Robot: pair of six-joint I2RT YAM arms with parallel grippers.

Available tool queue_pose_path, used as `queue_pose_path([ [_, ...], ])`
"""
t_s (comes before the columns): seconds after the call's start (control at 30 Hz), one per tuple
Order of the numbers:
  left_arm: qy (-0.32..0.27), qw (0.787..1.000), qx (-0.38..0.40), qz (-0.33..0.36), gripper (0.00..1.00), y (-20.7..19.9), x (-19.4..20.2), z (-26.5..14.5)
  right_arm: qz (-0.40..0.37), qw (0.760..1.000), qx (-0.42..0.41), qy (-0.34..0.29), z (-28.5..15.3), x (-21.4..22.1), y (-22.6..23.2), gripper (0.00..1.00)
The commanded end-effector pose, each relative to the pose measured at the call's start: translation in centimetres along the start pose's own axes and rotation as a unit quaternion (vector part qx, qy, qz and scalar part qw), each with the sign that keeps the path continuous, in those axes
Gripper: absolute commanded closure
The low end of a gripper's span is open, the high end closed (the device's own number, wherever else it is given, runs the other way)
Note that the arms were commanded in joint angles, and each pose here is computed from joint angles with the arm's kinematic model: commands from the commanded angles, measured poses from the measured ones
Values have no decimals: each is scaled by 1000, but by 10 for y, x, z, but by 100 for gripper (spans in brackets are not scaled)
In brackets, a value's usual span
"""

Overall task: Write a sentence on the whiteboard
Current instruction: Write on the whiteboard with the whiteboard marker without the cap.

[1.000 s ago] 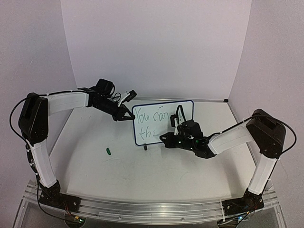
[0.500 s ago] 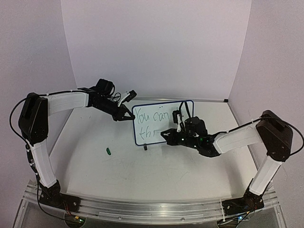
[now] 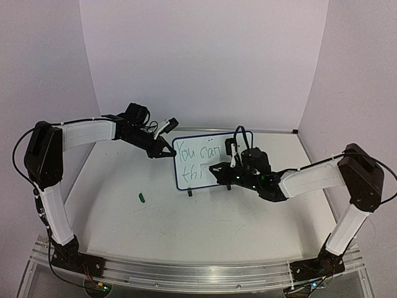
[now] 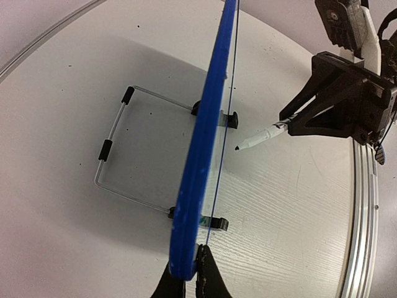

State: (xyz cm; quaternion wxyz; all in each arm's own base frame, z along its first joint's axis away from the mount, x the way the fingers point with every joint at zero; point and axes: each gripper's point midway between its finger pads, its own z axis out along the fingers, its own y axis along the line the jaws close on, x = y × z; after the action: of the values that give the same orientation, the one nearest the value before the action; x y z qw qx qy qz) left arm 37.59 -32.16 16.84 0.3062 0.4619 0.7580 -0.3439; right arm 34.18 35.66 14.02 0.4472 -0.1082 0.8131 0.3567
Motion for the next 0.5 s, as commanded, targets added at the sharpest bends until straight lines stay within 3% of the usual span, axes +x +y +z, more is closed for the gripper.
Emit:
queue_pose_path([
  [0.0,22,997,-65,18,100,23,9,-7,-8,1000,6,-16,8,-12,0,100],
  [0.47,25,998,-63,17,100,24,11,-5,-7,1000,23,-15,15,-8,-8,100],
])
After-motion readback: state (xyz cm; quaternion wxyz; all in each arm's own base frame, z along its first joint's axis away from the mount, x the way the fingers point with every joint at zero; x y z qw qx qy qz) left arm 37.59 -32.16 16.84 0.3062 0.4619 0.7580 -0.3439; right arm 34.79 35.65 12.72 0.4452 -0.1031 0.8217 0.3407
